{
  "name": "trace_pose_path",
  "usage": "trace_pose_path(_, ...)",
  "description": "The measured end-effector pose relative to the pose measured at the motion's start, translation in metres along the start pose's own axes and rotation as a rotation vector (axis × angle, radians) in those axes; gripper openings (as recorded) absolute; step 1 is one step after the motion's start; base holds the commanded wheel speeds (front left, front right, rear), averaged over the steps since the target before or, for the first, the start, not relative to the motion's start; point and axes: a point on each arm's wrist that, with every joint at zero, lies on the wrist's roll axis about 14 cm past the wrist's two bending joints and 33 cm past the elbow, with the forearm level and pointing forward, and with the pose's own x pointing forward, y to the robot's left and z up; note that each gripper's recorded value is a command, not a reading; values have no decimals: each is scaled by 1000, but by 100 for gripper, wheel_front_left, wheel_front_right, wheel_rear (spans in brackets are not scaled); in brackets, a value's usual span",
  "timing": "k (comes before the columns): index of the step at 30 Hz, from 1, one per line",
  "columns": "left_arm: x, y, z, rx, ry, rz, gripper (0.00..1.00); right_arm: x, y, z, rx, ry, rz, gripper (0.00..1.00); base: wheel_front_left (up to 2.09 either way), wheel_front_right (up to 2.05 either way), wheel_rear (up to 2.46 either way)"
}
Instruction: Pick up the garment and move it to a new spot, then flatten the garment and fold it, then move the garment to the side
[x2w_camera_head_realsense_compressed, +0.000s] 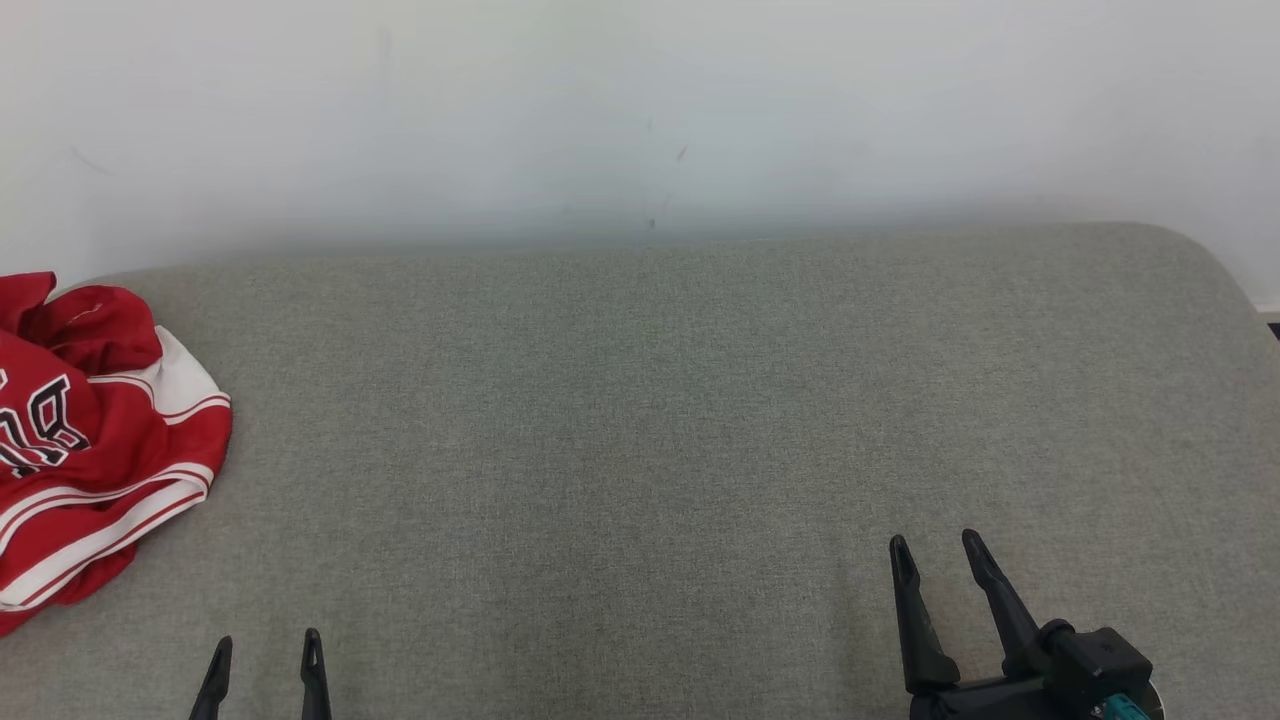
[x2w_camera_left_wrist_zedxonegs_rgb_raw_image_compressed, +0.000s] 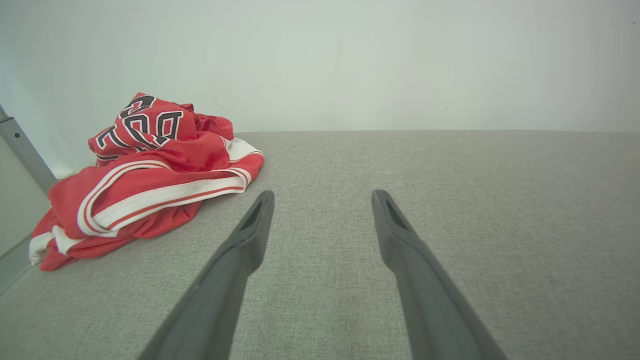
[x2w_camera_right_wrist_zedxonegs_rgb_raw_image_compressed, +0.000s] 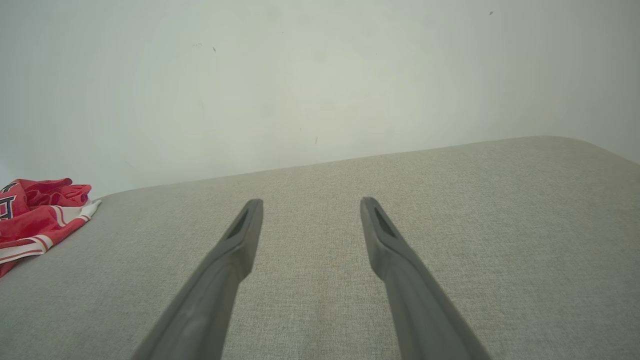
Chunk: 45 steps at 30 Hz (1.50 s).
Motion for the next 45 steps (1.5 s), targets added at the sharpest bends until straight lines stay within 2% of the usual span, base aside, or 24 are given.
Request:
trace_pose_path(34, -1, 9, -1, -11, 1, 19, 100, 3, 6, -4, 8, 12, 17, 100, 0, 0, 0)
trace_pose_path(45, -21, 32, 0, -11, -1, 99, 100, 12, 31, -16, 21, 46, 98, 100, 0, 0, 0)
